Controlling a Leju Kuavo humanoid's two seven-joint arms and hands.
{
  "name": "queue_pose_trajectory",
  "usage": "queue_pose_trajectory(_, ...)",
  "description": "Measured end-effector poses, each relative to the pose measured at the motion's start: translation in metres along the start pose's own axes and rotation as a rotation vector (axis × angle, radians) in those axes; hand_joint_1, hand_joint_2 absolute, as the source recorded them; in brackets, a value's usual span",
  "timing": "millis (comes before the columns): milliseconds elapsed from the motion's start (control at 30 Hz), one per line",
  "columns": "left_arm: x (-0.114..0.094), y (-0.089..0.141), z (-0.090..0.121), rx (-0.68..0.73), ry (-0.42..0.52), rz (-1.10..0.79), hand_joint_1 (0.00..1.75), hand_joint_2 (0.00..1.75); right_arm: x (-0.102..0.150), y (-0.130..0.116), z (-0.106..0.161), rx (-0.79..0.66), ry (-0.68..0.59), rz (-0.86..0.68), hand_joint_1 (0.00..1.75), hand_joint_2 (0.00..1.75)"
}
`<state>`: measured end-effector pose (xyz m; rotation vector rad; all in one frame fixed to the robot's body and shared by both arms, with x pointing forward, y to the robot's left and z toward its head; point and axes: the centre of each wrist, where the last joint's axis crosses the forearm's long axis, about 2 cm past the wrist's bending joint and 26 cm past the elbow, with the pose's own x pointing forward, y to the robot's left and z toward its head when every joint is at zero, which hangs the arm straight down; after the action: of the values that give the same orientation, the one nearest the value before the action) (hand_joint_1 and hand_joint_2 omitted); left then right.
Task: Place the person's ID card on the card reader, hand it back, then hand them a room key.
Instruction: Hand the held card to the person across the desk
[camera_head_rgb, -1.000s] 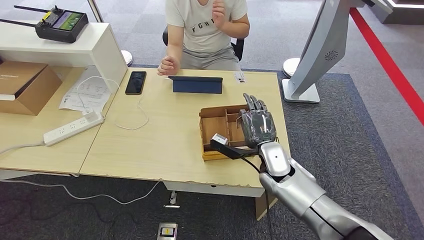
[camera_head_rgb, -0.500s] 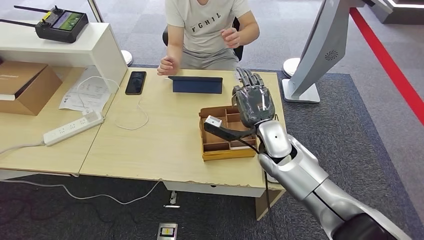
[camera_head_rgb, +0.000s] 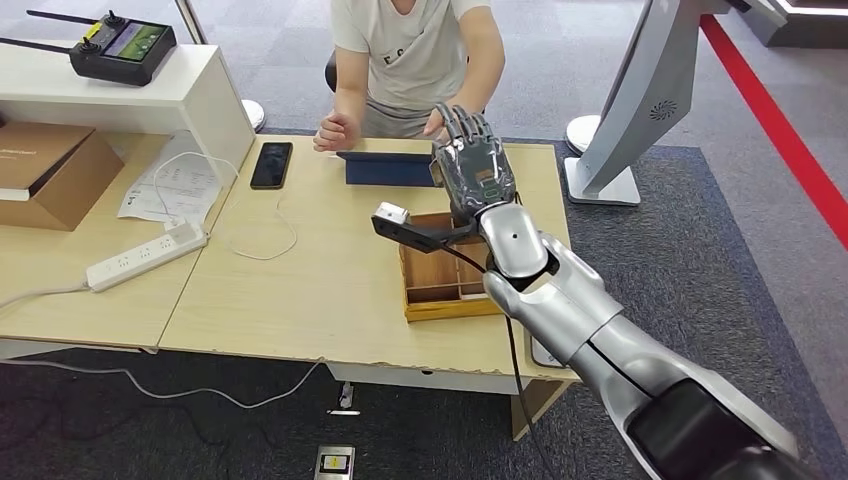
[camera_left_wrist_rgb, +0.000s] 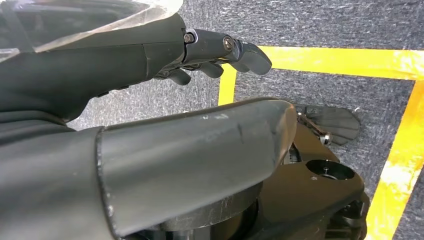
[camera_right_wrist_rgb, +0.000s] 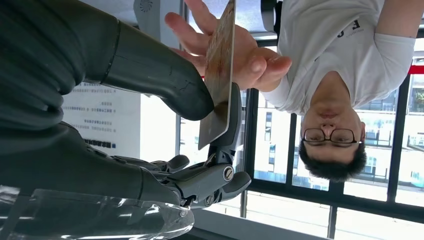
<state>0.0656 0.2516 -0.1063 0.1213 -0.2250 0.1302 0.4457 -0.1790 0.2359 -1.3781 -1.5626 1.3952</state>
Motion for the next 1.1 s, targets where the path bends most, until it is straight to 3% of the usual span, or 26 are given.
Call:
queue_pose_trajectory(400, 0.000, 0.005, -0.001, 0.029, 0.072, -0.027, 0.00, 0.00, 0.011, 0.017, 0.004, 0.074, -0.002, 0.001, 1.75, 1.75)
queue_pose_trajectory(800, 0.000, 0.008, -0.002, 0.023, 0.077, -0.041, 0.00, 0.00, 0.014, 0.026, 0.008, 0.110, -0.005, 0.020, 1.75, 1.75)
queue_pose_trajectory(833, 0.000, 0.010, -0.002, 0.010, 0.080, -0.041, 0.00, 0.00, 0.014, 0.027, 0.008, 0.111, -0.004, 0.020, 1.44, 1.75)
queue_pose_trajectory(867, 0.001, 0.013, -0.003, -0.006, 0.084, -0.041, 0.00, 0.00, 0.015, 0.027, 0.008, 0.111, -0.002, 0.020, 1.01, 1.75)
queue_pose_trajectory(933, 0.002, 0.021, -0.004, -0.025, 0.097, -0.042, 0.00, 0.00, 0.017, 0.027, 0.008, 0.106, 0.002, 0.016, 0.14, 0.87)
queue_pose_trajectory(967, 0.003, 0.025, -0.005, -0.025, 0.105, -0.043, 0.00, 0.00, 0.018, 0.026, 0.007, 0.096, 0.004, 0.016, 0.00, 0.44)
queue_pose_trajectory(1000, 0.003, 0.028, -0.006, -0.018, 0.112, -0.044, 0.00, 0.00, 0.019, 0.025, 0.007, 0.079, 0.006, 0.017, 0.00, 0.00)
queue_pose_trajectory(1100, 0.005, 0.038, -0.007, 0.010, 0.125, -0.046, 0.00, 0.00, 0.019, 0.022, 0.003, 0.033, 0.008, 0.022, 0.00, 0.00)
